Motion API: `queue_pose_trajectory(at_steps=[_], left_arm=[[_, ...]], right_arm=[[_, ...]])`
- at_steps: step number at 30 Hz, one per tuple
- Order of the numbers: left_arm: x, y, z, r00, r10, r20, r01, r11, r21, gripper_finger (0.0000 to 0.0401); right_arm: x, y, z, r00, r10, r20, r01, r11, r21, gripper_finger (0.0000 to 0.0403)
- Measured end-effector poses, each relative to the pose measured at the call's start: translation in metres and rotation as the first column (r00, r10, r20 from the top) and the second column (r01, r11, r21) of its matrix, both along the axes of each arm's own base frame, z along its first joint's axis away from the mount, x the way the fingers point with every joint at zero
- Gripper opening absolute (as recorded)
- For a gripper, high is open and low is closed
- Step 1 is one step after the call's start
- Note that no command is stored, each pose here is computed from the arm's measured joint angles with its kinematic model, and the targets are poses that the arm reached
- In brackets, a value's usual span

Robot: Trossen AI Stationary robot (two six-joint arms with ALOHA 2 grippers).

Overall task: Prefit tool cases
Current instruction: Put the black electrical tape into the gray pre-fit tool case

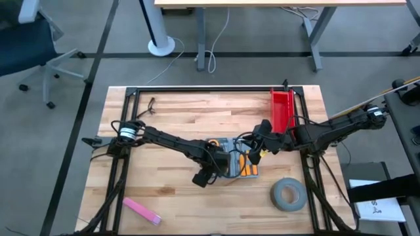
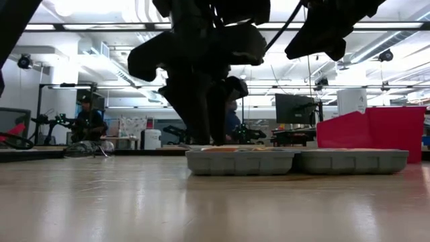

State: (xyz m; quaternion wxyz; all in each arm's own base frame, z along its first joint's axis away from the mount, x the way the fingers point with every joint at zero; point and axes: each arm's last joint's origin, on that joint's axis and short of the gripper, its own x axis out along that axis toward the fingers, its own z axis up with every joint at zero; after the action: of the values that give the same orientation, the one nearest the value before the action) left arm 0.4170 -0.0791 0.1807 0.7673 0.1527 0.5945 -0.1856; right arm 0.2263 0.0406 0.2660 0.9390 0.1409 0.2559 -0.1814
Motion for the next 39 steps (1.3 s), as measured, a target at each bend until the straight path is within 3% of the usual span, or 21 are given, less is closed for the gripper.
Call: queue_pose_trajectory(at_steps=[16,31,39], left_arm=[[-0.001,-0.008,0.0,0.998,-0.056,0.015,0.056,0.998,0.006,0.0181],[-0.008,0.001,-0.026,0.997,-0.066,0.034,0.067,0.997,-0.025,0.0172],[-0.003,0.001,-0.013,0.999,-0.034,0.028,0.034,0.999,-0.01,0.0164]], right_arm=[[0.0,0.0,0.0,1.0,0.0,0.0,0.0,1.0,0.0,0.0078],[0.0,0.0,0.0,1.0,0.0,0.005,0.0,1.0,0.001,0.0055],[0.0,0.0,0.001,1.0,0.0,0.008,0.0,1.0,0.002,0.0067]])
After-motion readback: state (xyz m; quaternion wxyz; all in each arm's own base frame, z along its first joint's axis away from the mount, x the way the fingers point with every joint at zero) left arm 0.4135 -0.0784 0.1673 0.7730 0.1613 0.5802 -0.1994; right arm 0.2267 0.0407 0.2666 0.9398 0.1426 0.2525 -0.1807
